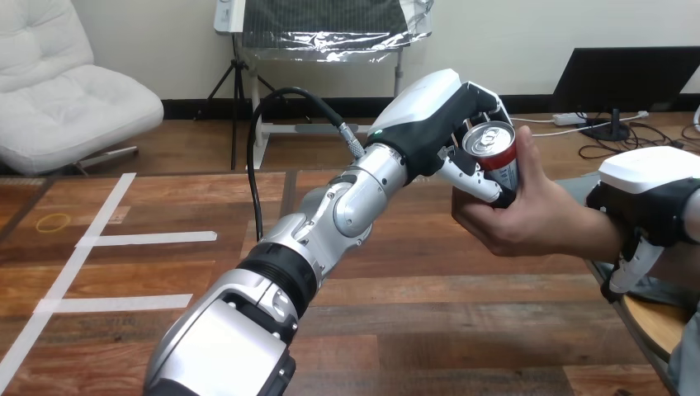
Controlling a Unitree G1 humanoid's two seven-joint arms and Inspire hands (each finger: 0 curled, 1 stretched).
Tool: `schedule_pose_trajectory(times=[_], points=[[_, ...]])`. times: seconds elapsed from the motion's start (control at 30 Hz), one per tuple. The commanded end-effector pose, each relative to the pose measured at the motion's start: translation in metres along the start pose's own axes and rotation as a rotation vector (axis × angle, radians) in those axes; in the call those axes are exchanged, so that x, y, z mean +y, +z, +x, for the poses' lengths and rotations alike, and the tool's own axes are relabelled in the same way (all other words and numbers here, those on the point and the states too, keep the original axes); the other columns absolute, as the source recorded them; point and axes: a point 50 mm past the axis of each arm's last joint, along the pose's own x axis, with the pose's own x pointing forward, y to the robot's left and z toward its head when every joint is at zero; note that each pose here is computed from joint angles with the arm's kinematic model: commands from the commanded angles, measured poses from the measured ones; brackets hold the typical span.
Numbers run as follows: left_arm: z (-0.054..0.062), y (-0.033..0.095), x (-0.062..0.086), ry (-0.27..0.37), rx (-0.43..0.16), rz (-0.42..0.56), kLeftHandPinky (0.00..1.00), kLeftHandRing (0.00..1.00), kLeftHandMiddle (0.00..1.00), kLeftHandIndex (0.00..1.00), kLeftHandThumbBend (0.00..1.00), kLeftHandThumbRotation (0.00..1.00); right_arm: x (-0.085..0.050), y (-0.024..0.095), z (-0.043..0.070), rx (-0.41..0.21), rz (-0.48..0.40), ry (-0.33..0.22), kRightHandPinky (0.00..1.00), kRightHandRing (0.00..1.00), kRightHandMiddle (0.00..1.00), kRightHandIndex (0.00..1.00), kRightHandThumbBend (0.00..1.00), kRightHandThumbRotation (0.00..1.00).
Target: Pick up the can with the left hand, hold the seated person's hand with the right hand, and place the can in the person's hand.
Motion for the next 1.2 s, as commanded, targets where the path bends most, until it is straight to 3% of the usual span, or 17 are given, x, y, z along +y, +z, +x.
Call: schedule_pose_trajectory(times=[0.0, 0.53, 0.87, 1.17], points=[[0.01, 0.016, 0.018, 0.031, -0.035, 0.032, 0.36, 0.41, 0.47, 0.48, 0.61, 0.0, -0.034, -0.007, -0.01, 0.029, -0.022, -0.132, 0.5, 0.63, 0.7, 0.72, 0.76, 0.2], [0.012, 0.012, 0.024, -0.001, 0.006, 0.081, 0.47, 0.53, 0.56, 0.56, 0.64, 0.0, -0.035, -0.007, -0.012, 0.025, -0.01, -0.141, 0.57, 0.69, 0.75, 0.76, 0.77, 0.19], [0.013, 0.009, 0.029, -0.05, 0.063, 0.09, 0.54, 0.61, 0.66, 0.66, 0.69, 0.03, -0.036, -0.008, -0.013, 0.034, 0.016, -0.119, 0.66, 0.79, 0.83, 0.82, 0.76, 0.17], [0.013, 0.007, 0.033, -0.081, 0.075, 0.1, 0.61, 0.7, 0.74, 0.73, 0.73, 0.07, -0.036, -0.009, -0.014, 0.035, 0.029, -0.11, 0.73, 0.86, 0.88, 0.85, 0.77, 0.16]])
